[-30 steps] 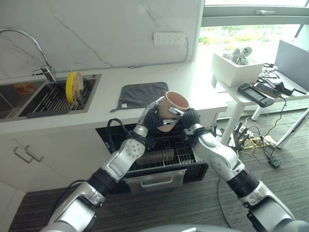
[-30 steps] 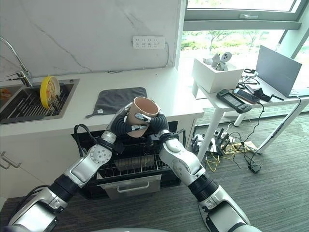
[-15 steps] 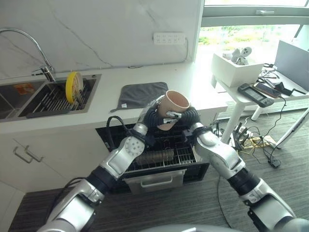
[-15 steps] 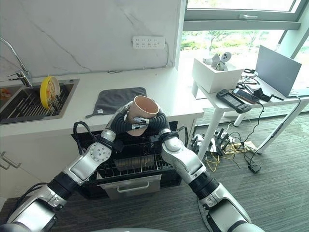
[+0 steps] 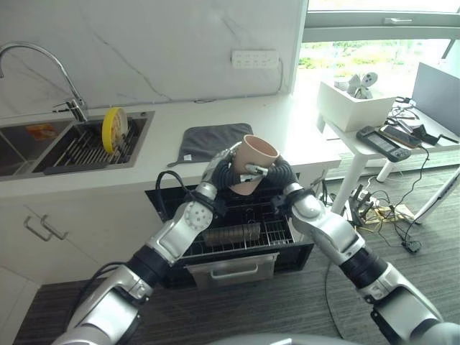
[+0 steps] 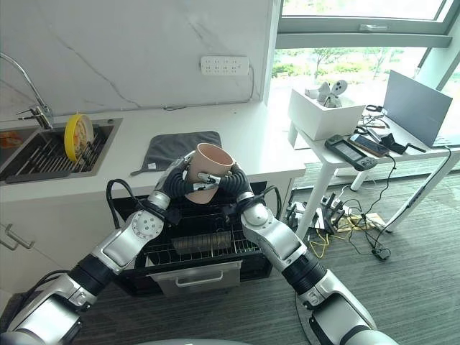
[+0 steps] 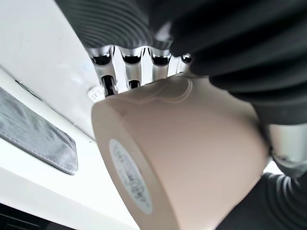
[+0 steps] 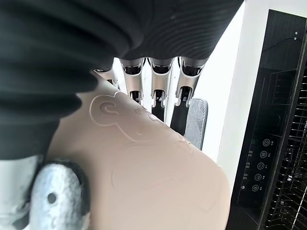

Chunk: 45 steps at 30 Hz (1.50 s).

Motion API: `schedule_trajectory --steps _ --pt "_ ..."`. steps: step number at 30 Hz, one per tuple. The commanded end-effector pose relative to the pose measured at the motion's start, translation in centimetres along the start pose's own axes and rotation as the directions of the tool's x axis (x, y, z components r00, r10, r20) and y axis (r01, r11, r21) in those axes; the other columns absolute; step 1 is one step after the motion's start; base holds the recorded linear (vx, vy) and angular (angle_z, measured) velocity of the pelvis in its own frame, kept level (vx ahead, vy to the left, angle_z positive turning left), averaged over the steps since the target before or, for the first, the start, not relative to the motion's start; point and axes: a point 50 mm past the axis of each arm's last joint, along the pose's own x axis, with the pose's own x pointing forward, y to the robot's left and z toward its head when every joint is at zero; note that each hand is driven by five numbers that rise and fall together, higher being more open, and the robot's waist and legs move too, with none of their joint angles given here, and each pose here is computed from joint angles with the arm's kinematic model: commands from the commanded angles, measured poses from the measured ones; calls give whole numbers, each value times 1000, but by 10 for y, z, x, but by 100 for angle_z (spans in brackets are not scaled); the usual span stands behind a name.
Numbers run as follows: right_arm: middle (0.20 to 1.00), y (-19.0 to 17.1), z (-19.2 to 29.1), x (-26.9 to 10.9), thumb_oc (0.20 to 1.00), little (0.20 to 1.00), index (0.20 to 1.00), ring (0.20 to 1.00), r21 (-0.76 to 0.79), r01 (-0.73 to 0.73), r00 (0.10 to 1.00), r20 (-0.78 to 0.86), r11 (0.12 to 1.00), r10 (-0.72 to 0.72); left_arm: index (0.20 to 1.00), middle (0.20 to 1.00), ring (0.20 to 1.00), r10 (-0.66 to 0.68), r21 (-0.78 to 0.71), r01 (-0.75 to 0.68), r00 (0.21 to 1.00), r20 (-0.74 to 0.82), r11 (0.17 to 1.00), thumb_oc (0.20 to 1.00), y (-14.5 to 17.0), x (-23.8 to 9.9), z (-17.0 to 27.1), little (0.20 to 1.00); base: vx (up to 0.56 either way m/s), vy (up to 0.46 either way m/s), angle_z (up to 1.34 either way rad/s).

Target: Place the dishes in the dishwasher.

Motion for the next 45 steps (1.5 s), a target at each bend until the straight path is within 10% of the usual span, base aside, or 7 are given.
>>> schedule_trajectory --steps 1,5,7,21,45 --pt "200 41 77 13 200 200 200 200 -39 -154 948 276 987 159 200 200 200 -193 54 186 914 357 981 200 -30 20 77 200 0 0 0" --pt "200 39 80 13 200 200 200 200 -63 -135 942 301 989 148 200 200 200 -205 33 207 916 346 978 200 -34 19 75 200 0 0 0" --pt "200 38 83 13 200 200 200 200 -55 -126 938 320 991 137 1000 1000 1000 -250 23 255 921 299 967 1000 -40 19 68 1000 0 0 0" --pt "200 28 76 14 200 200 200 200 59 -80 951 305 995 59 1000 1000 1000 -238 73 227 940 244 971 1000 -41 17 54 1000 0 0 0" --pt "200 -80 20 -6 200 200 200 200 433 374 875 128 820 -467 1000 1000 1000 -1 85 -11 990 138 996 1000 9 -3 16 1000 -4 -1 2"
